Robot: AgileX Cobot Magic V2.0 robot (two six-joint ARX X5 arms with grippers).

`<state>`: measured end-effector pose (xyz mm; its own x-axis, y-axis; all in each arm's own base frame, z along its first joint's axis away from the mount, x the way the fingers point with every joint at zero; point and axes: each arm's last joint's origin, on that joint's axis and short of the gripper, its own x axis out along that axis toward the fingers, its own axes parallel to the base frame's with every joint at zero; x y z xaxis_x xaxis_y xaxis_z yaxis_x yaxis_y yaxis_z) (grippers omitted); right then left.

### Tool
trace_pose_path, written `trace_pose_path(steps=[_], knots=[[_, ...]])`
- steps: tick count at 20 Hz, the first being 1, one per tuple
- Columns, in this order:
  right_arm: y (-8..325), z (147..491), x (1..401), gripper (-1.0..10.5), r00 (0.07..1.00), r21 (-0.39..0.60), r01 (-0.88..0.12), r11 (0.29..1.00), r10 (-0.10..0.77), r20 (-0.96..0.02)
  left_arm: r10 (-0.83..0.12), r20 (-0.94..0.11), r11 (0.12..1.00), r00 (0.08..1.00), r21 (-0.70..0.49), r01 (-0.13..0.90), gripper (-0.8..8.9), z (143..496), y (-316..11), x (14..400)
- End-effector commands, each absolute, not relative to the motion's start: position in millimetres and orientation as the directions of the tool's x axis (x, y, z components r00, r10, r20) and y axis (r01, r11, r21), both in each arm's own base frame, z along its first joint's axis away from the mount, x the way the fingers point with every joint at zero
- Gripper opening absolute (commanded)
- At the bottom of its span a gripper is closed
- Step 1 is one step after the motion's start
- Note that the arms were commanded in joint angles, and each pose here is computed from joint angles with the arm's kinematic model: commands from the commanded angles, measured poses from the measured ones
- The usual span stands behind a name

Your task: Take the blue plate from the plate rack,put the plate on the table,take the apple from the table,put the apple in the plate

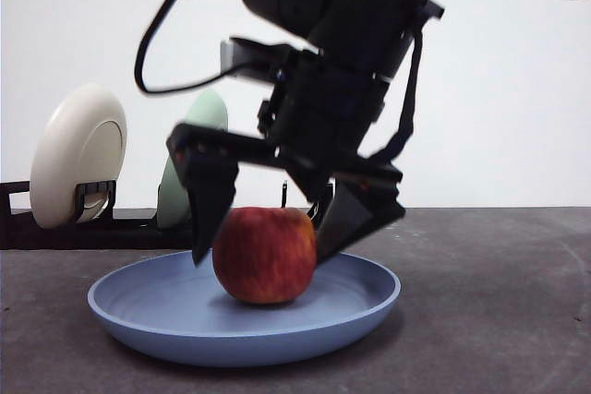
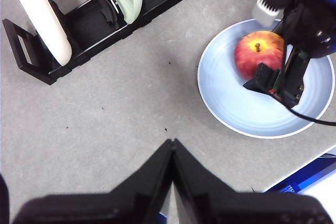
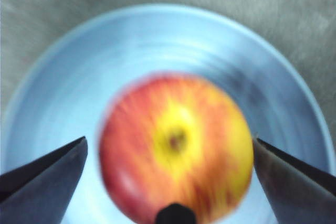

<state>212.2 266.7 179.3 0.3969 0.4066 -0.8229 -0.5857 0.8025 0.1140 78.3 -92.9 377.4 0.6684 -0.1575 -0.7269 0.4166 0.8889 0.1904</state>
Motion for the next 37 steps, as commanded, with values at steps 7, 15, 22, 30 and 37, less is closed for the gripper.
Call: trace_pose_path(steps=[7,15,22,30,37], knots=[[199.6,305.0,140.2,6.9,0.582,0.04,-0.585,0.81,0.454,-0.674,-0.157,-0.722,0.891,0.673,0.191,0.413,-0.05,378.2,-92.6,78.8],[61.5,371.6,53.6,-0.1,0.781,0.067,-0.445,0.893,0.424,-0.458,-0.171,-0.736,0.887,0.655,0.175,0.428,-0.04,377.2,-94.7,79.4],[38.1,368.5,41.2,0.0,0.818,0.083,-0.36,0.929,0.358,-0.45,-0.154,-0.749,0.882,0.644,0.189,0.431,-0.04,374.3,-100.9,83.5],[23.3,346.6,32.0,0.0,0.732,-0.102,-0.357,0.929,0.211,-0.648,-0.122,-0.758,0.891,0.641,0.201,0.408,-0.04,371.9,-103.7,89.8],[23.2,346.8,32.0,0.0,0.733,-0.101,-0.357,0.929,0.211,-0.647,-0.263,-0.434,0.842,0.861,0.333,0.425,-0.04,373.8,-73.0,122.9]])
